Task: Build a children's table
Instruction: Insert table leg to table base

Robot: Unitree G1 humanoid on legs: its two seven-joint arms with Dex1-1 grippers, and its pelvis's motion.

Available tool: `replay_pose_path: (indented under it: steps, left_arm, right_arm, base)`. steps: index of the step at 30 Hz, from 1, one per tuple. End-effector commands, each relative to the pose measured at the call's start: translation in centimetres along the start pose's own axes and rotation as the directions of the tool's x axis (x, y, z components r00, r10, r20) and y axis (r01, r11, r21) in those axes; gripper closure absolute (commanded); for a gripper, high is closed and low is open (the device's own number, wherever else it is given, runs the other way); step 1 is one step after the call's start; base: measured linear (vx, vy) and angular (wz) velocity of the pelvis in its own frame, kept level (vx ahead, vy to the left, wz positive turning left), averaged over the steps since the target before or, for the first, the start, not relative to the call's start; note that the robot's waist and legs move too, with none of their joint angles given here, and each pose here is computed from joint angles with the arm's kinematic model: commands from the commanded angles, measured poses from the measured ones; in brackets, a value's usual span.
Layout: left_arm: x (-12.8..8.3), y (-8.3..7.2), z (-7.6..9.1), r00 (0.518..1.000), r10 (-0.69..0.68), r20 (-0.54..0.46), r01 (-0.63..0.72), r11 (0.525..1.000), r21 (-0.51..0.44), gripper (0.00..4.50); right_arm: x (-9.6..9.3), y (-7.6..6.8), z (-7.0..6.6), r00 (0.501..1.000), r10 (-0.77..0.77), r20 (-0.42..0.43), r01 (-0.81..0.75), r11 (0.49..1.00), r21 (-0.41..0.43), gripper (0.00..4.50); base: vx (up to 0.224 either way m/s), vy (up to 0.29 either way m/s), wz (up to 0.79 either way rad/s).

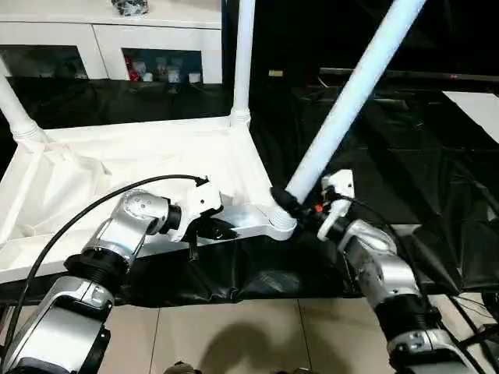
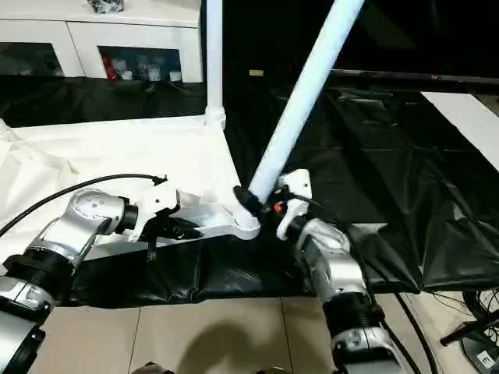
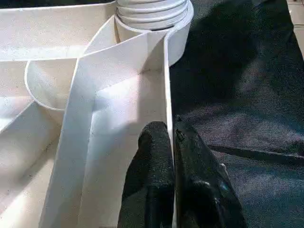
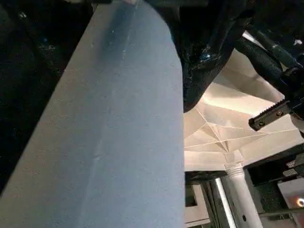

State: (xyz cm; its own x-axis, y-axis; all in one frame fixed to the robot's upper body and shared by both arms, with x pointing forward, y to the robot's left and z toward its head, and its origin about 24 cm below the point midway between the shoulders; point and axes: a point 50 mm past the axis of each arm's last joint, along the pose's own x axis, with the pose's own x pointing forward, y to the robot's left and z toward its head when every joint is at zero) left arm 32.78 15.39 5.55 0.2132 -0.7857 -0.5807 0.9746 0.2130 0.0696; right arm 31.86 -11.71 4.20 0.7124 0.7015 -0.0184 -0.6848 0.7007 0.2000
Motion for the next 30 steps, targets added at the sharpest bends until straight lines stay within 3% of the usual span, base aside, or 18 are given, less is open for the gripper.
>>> replay_pose_path:
  steps: [1, 13, 22, 25, 30]
  left_arm:
    - [0.0, 0.4, 1.1, 0.999, 0.019, 0.036, -0.02, 0.999, 0.032, 4.5]
    - [0.2, 0.5, 1.1, 0.999, 0.02, 0.027, -0.022, 0.999, 0.048, 4.5]
    - [0.1, 0.5, 1.2, 1.0, -0.009, 0.021, 0.007, 0.998, 0.062, 4.5]
    - [-0.3, 0.4, 1.5, 0.998, -0.056, 0.001, 0.056, 0.994, 0.094, 4.5]
    - [-1.0, 0.4, 1.6, 0.996, -0.086, -0.021, 0.088, 0.99, 0.113, 4.5]
  right_arm:
    - [-0.6, -0.1, -1.9, 0.993, -0.014, -0.115, 0.011, 0.999, -0.031, 2.61]
    - [-0.8, 0.7, -2.0, 0.984, 0.092, -0.154, -0.107, 0.99, -0.095, 2.61]
    - [-0.8, 0.7, -2.3, 0.961, 0.157, -0.23, -0.179, 0.981, -0.075, 2.61]
    - [-0.5, 0.7, -2.4, 0.919, 0.269, -0.288, -0.287, 0.958, -0.019, 2.61]
    - [-0.9, 0.7, -2.5, 0.879, 0.347, -0.327, -0.367, 0.93, 0.001, 2.61]
  base:
    - [0.0, 0.0, 0.0]
    - [0.0, 0.0, 0.0]
    - [0.0, 0.0, 0.0]
    - [0.0, 0.0, 0.0]
    - [0.0, 0.0, 0.0]
